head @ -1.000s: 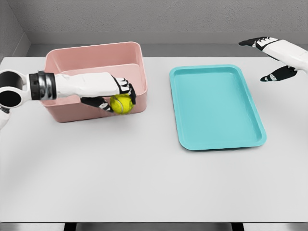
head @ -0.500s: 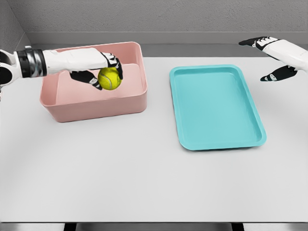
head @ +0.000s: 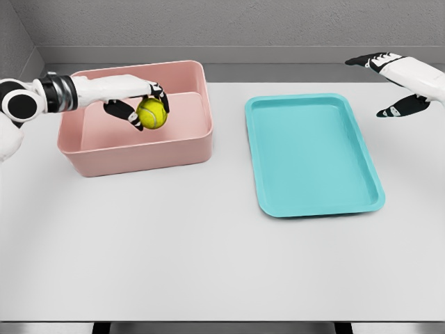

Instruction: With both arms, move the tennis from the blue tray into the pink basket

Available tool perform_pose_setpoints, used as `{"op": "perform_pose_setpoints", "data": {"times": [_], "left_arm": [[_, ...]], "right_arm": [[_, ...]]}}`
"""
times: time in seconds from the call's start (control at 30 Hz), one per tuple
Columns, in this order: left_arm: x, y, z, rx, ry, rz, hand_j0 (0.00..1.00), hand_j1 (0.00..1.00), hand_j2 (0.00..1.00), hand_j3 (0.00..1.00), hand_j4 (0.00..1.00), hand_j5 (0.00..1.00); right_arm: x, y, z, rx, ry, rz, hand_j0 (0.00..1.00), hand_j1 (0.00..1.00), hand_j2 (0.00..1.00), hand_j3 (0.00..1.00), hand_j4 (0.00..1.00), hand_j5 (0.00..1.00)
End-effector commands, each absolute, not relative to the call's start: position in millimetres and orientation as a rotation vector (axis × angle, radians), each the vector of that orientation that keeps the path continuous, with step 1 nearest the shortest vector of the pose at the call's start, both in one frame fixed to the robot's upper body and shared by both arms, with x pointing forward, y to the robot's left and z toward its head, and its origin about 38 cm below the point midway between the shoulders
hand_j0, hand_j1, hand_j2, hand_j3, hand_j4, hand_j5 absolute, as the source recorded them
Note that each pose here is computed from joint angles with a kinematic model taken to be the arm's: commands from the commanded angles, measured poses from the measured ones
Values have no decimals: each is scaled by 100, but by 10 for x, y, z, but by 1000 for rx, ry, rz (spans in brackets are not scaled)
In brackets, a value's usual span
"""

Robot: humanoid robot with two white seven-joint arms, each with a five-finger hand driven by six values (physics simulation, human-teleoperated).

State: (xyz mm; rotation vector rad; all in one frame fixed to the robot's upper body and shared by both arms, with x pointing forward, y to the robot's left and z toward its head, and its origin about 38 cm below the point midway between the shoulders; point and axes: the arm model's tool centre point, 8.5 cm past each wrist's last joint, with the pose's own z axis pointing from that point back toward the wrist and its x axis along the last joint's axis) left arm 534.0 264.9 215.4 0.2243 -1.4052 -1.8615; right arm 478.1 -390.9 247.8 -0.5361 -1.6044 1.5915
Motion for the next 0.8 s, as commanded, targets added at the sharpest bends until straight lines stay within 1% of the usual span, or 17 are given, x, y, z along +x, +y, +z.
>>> {"op": "perform_pose_setpoints", "data": {"times": [0.0, 0.03, 0.27, 0.3, 0.33, 0.4, 0.47, 0.5, 0.53, 0.6, 0.63, 0.77], "left_arm": [[5352, 2671, 2161, 227, -1412, -1842, 84, 84, 84, 84, 84, 84], [5359, 2674, 2189, 233, -1421, -1838, 89, 89, 89, 89, 89, 89], [5302, 2722, 2300, 251, -1447, -1854, 89, 89, 89, 89, 89, 89], [5267, 2771, 2360, 264, -1454, -1864, 93, 93, 93, 93, 93, 93], [5196, 2794, 2459, 267, -1481, -1880, 100, 100, 100, 100, 100, 100], [4968, 2741, 2584, 221, -1558, -1912, 100, 100, 100, 100, 100, 100], [4758, 2915, 2743, 208, -1591, -1912, 100, 100, 100, 100, 100, 100], [4696, 2933, 2737, 198, -1591, -1919, 100, 100, 100, 100, 100, 100], [4623, 3106, 2771, 218, -1565, -1917, 100, 100, 100, 100, 100, 100], [4535, 3249, 2782, 238, -1531, -1928, 100, 100, 100, 100, 100, 100], [4497, 3307, 2685, 227, -1506, -1921, 100, 100, 100, 100, 100, 100], [4433, 3410, 2551, 217, -1500, -1877, 100, 100, 100, 100, 100, 100]], "right_arm": [[4781, -3916, 2488, -535, -1608, 1584, 100, 100, 100, 100, 100, 100], [4781, -3916, 2488, -535, -1608, 1584, 100, 100, 100, 100, 100, 100], [4776, -3936, 2495, -540, -1605, 1584, 100, 100, 100, 100, 100, 100], [4776, -3936, 2495, -540, -1605, 1584, 100, 100, 100, 100, 100, 100], [4776, -3936, 2495, -540, -1605, 1584, 100, 100, 100, 100, 100, 100], [4774, -3938, 2493, -539, -1605, 1583, 100, 100, 100, 100, 100, 100], [4774, -3944, 2502, -542, -1605, 1583, 100, 100, 100, 100, 100, 100], [4774, -3944, 2502, -542, -1605, 1583, 100, 100, 100, 100, 100, 100], [4764, -3966, 2507, -546, -1600, 1585, 100, 100, 100, 100, 100, 100], [4765, -3972, 2516, -549, -1600, 1585, 100, 100, 100, 100, 100, 100], [4765, -3971, 2505, -547, -1598, 1584, 100, 100, 100, 100, 100, 100], [4765, -3972, 2516, -549, -1599, 1585, 100, 100, 100, 100, 100, 100]]}}
